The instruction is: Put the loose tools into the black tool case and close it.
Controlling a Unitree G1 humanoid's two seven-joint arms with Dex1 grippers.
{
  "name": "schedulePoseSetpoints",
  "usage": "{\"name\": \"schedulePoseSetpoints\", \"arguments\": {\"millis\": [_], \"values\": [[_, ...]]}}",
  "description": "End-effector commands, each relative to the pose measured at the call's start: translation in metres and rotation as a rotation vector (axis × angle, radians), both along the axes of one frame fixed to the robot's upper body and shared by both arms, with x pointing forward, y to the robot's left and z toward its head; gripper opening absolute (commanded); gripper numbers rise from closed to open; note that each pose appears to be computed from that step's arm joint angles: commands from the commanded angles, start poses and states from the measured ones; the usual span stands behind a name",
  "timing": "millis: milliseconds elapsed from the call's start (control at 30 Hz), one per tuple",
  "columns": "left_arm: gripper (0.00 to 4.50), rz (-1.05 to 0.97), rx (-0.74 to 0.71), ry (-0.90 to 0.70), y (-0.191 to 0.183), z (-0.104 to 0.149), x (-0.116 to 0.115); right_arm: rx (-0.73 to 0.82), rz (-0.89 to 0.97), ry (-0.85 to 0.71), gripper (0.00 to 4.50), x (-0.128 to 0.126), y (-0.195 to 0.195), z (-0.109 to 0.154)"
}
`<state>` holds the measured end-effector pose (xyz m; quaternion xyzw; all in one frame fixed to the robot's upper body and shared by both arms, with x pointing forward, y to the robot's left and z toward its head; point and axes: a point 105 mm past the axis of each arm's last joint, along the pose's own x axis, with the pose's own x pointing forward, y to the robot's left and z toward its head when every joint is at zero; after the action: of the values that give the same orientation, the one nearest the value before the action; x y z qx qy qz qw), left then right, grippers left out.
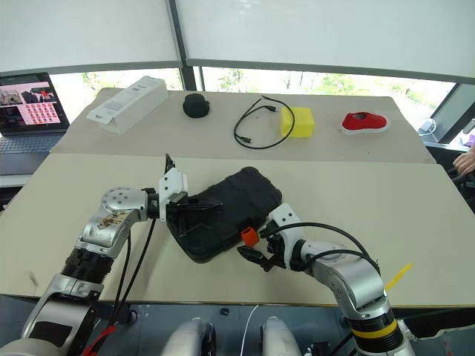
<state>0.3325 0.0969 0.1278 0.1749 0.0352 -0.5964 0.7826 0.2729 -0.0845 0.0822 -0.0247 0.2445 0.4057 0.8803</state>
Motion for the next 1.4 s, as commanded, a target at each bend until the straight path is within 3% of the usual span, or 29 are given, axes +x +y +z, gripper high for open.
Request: {"name": "schedulePoseSetpoints", "arguments": {"millis": [33, 200, 267, 933, 1300, 1367, 1400], "values": [[0.0, 0.031, 0.07, 0.126, 0.008, -0.035, -0.005, -0.002, -0.012, -0.015, 3.26, 0.003, -0.001, 0.003], [0.0, 0.033, 0.068, 0.124, 0.009, -0.034, -0.005, -0.025, 0.016, -0.013, 1.63, -0.001, -0.003, 0.002], [0.0, 0.034, 0.067, 0.124, 0.009, -0.034, -0.004, -0.028, 0.028, -0.015, 1.26, -0.001, -0.003, 0.003], [0.0, 0.029, 0.066, 0.13, 0.008, -0.036, -0.005, 0.055, 0.114, -0.144, 1.26, -0.006, -0.004, 0.026], [0.0, 0.023, 0.066, 0.133, 0.006, -0.037, -0.006, 0.008, 0.058, -0.137, 1.26, 0.008, 0.005, 0.013], [0.0, 0.023, 0.067, 0.134, 0.006, -0.037, -0.006, 0.035, 0.05, -0.172, 2.25, 0.01, 0.006, 0.019], [0.0, 0.023, 0.067, 0.134, 0.006, -0.037, -0.006, 0.045, 0.046, -0.178, 2.48, 0.011, 0.006, 0.021]]}}
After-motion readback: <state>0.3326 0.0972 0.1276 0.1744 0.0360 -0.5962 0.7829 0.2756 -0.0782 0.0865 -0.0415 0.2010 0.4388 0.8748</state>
